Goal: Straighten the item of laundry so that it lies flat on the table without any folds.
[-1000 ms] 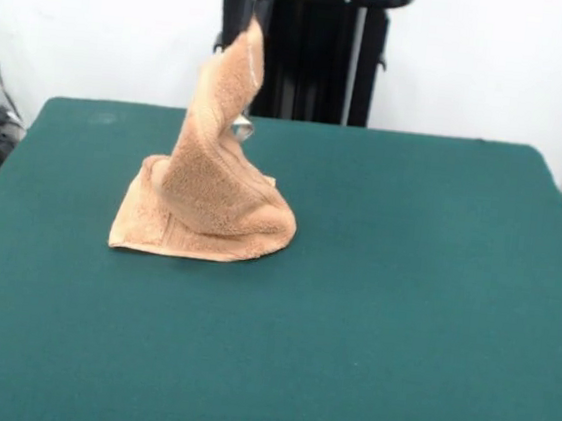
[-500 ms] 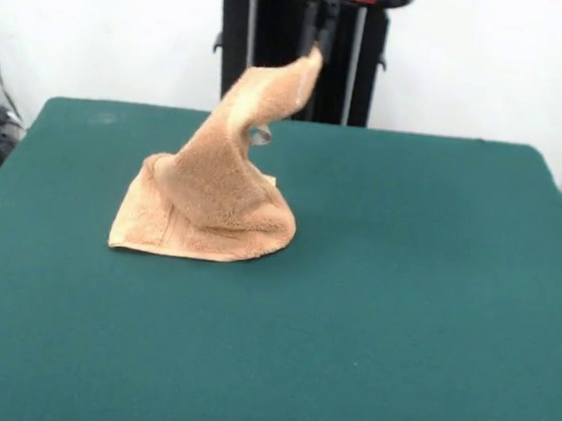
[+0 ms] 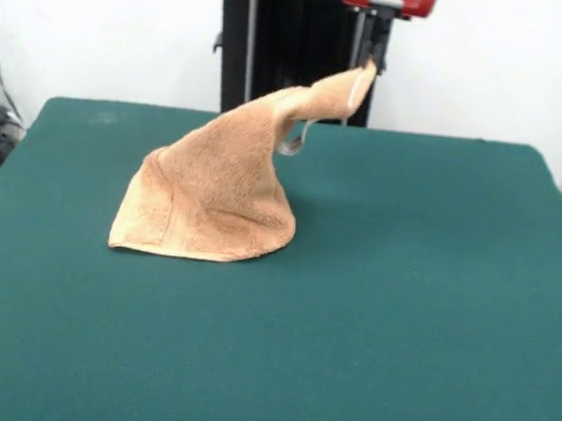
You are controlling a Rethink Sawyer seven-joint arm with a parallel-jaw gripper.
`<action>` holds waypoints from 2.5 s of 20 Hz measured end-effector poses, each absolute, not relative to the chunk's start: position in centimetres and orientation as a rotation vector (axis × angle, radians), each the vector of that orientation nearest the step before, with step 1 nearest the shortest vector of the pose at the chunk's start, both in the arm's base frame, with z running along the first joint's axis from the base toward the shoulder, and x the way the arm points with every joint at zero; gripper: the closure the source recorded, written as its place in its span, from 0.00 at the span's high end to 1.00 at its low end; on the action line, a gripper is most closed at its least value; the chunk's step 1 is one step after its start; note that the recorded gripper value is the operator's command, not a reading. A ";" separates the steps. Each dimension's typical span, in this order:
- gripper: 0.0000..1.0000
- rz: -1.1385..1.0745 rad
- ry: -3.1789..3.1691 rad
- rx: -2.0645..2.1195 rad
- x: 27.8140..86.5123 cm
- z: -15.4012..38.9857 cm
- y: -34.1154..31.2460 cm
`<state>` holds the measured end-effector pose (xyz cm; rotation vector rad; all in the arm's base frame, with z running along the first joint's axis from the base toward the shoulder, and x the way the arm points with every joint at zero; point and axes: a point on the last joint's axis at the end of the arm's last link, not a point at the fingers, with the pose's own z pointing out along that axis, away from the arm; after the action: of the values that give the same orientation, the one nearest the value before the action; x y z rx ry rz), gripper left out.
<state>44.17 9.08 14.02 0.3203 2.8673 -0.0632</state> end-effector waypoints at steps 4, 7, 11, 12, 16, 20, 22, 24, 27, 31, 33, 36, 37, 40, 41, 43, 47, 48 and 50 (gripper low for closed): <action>0.00 -0.067 2.864 0.352 43.3 14.7 8.3; 0.00 -0.081 2.840 0.421 43.3 16.2 5.6; 0.00 -0.108 2.804 0.546 43.2 18.7 0.9; 0.00 -0.114 2.794 0.574 43.2 19.3 -0.1; 0.00 -0.141 2.727 0.712 42.5 23.3 -4.4; 0.00 -0.127 2.694 0.745 42.5 25.3 -5.1; 0.00 -0.105 2.683 0.746 42.9 25.8 -4.5; 0.00 -0.077 2.677 0.735 43.6 26.4 -3.3; 0.00 -0.045 2.680 0.706 44.2 27.3 -1.6; 0.00 -0.011 2.724 0.654 44.1 28.5 0.2; 0.00 -0.005 2.740 0.639 44.0 28.8 0.5; 0.00 -0.004 2.786 0.570 43.8 29.6 0.6; 0.00 -0.008 2.809 0.529 43.8 30.0 0.1; 0.00 -0.018 2.839 0.472 43.9 30.3 -1.5; 0.00 -0.022 2.849 0.446 44.0 30.4 -2.5; 0.00 -0.036 2.869 0.374 44.2 30.5 -4.8; 0.00 -0.056 2.881 0.270 44.3 30.9 -8.2; 0.00 -0.068 2.882 0.215 44.3 31.2 -9.5; 0.00 -0.080 2.883 0.172 44.3 31.3 -10.3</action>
<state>44.29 -10.27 31.28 0.1720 2.8828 -0.0804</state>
